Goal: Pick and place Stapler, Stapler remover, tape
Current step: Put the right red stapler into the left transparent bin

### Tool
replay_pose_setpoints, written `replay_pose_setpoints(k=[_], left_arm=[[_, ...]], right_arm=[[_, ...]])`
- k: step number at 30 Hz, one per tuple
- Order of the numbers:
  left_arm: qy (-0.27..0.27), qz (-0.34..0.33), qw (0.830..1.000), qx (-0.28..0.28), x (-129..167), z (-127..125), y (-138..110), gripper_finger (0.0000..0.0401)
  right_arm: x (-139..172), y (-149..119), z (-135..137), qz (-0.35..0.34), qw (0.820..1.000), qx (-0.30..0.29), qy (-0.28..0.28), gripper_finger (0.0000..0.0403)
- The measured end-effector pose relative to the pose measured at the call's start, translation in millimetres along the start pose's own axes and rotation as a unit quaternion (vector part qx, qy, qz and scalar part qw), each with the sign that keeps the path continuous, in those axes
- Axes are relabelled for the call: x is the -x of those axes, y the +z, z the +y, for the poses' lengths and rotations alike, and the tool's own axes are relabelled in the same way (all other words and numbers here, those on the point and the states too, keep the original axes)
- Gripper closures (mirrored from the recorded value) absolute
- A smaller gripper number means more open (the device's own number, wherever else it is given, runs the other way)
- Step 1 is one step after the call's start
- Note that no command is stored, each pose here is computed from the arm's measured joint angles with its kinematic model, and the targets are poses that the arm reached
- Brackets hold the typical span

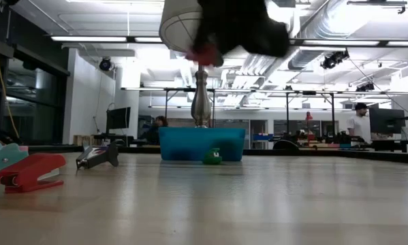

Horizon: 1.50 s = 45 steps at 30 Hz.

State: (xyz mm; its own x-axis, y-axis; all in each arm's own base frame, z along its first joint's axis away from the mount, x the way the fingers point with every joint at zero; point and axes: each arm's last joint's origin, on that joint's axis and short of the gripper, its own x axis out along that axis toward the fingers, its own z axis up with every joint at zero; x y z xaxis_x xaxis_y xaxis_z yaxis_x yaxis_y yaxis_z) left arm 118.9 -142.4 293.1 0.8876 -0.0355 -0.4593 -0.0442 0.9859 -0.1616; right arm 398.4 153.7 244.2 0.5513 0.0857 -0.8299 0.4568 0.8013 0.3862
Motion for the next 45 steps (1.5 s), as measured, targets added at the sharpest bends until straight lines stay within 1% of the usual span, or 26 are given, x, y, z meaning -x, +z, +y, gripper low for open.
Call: replay_pose_setpoints(k=[4,10,13,18,29,32,38,41,45], left_arm=[[0.004,-0.042,0.999,0.000,0,-4,7,0.0151],[0.004,-0.101,0.995,0.002,-6,-5,27,0.0151],[-0.007,-0.131,0.991,-0.007,-12,-2,41,0.0151],[-0.025,-0.152,0.988,-0.029,-24,9,59,0.0151],[-0.058,-0.136,0.989,-0.026,-39,29,70,0.0151],[-0.078,-0.142,0.986,-0.029,-39,30,73,0.0151],[-0.076,-0.146,0.986,-0.028,-42,30,74,0.0151],[-0.075,-0.146,0.986,-0.027,-44,29,74,0.0151],[-0.076,-0.162,0.984,-0.024,-44,28,77,0.0151]], right_arm=[[24,31,14,-0.048,0.996,0.067,0.037,0.0326],[61,64,28,-0.111,0.980,0.143,0.076,0.0326],[74,73,32,-0.135,0.972,0.170,0.085,0.0326],[84,77,37,-0.151,0.961,0.211,0.092,0.0326],[86,83,38,-0.181,0.947,0.250,0.088,0.0326],[86,87,36,-0.188,0.945,0.254,0.089,0.0326],[86,94,33,-0.202,0.938,0.267,0.090,0.0326],[87,97,33,-0.203,0.934,0.274,0.105,0.0325],[85,100,30,-0.202,0.934,0.276,0.106,0.0325]])
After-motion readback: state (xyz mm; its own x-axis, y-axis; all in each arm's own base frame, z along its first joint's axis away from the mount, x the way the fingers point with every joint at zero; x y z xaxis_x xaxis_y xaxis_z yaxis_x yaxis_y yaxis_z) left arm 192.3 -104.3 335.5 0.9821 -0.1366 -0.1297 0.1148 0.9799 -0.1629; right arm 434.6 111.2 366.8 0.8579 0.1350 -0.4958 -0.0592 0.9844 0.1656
